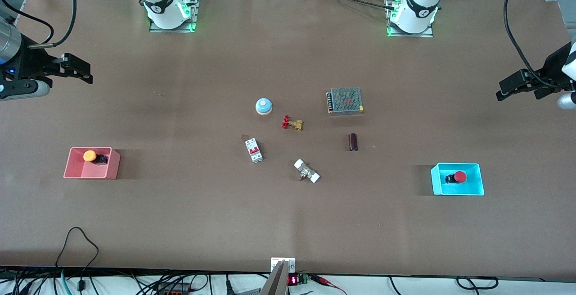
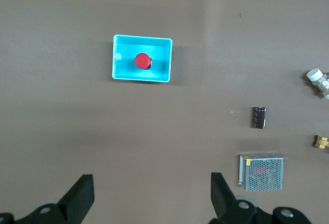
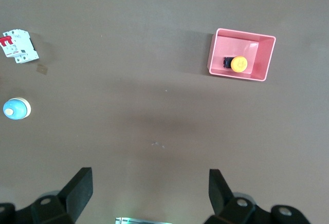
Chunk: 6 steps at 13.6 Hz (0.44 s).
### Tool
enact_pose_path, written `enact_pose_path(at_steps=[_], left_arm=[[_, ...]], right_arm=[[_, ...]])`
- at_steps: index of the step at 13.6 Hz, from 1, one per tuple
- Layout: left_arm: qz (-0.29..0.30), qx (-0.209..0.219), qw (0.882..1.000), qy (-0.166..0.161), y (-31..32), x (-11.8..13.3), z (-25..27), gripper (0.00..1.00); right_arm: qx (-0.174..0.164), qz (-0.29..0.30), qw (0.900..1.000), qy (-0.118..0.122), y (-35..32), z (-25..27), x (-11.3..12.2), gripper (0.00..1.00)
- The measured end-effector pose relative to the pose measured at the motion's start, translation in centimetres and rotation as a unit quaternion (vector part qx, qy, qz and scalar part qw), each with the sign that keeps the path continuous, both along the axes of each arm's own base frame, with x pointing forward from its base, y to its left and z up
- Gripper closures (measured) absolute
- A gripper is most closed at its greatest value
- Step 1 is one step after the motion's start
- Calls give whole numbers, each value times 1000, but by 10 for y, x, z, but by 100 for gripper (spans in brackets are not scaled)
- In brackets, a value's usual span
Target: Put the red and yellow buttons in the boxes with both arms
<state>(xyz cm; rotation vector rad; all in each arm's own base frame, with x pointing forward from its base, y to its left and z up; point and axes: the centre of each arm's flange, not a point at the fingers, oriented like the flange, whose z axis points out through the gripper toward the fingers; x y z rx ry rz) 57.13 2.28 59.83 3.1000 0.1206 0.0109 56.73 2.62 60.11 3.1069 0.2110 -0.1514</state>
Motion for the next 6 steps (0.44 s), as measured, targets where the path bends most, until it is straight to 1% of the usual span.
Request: enact_pose_path(at_steps=[6], left_arm=[[-5,1,1000,7,-5,-7,3,0]], right_arm=[[0,-1,1000,2,-1,1,-2,0]])
